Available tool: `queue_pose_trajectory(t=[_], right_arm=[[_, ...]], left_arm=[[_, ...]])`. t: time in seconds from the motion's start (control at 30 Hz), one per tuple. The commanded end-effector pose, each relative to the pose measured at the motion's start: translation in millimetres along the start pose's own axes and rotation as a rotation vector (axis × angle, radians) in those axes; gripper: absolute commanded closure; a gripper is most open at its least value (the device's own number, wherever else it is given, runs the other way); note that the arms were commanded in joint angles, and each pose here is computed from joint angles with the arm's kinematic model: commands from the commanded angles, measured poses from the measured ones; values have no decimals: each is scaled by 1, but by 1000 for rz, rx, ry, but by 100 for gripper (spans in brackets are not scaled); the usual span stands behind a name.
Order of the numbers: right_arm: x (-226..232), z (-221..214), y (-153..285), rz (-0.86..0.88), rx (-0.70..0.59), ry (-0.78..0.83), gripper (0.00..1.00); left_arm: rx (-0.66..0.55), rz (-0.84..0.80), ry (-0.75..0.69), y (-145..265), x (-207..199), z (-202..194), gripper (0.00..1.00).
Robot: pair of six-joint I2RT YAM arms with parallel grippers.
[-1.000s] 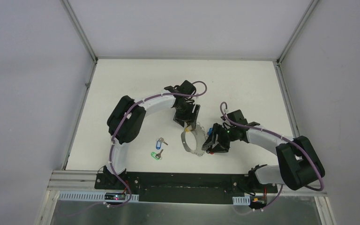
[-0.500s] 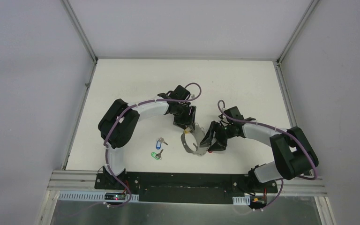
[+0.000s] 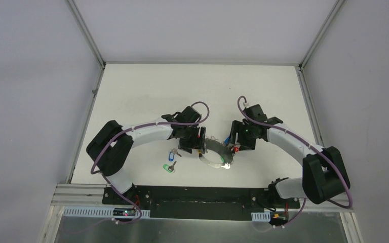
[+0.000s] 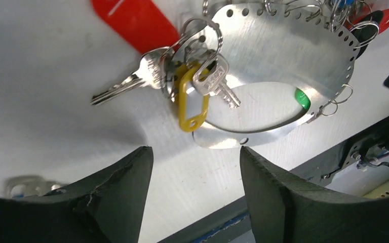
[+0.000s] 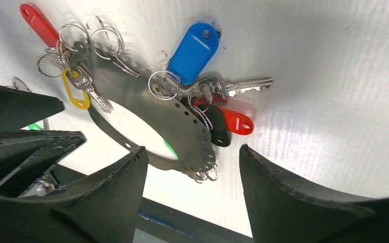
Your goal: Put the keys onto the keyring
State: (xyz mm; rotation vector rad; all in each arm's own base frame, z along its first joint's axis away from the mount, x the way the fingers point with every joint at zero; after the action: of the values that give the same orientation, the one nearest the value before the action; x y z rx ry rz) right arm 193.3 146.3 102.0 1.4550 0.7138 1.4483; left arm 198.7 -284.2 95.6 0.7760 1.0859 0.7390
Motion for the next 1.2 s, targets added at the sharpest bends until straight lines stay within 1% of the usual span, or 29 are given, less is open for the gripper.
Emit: queue_pose_trajectory(t=[0.0,0.17,0.33,0.43,0.6,0.77,1.03,1.07,1.17], right_arm=[[-1,14,23,-61,-99,117,30],[23,24,26,61,-103,201,31],[45,40,18,98,-85,255,35],[54,47,5,111,-49,274,38],[67,48,-23,109,45,318,35],[75,34,-41,115,135,349,34],[76,4,-40,131,232,307,34],[74,0,-39,128,238,290,34],[74,0,-28,125,196,290,32]], left_arm=[[-165,40,22,31,-2,15,34],[-255,34,12,55,-4,16,33],[-352,5,-3,81,-6,13,33],[-417,-37,-2,94,-6,7,31],[-508,-147,12,109,-8,-4,27],[-557,-237,26,120,-10,-15,22],[-570,-236,17,125,-7,-20,12],[-568,-233,14,125,-7,-19,12],[-542,-214,9,121,-8,-17,11]])
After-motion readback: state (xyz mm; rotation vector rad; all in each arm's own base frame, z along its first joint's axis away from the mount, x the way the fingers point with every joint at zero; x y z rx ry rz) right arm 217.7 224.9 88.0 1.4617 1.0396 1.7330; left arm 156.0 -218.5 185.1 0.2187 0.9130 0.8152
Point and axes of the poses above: each gripper's point midway between its finger pads, its own y axis back along the fingers, its own x axis along the line the jaws close on, z = x × y, the point moved 6 cm from there along y, back along the fingers, and after that the axes turned 4 degrees about -y, right-handed, at the moved point
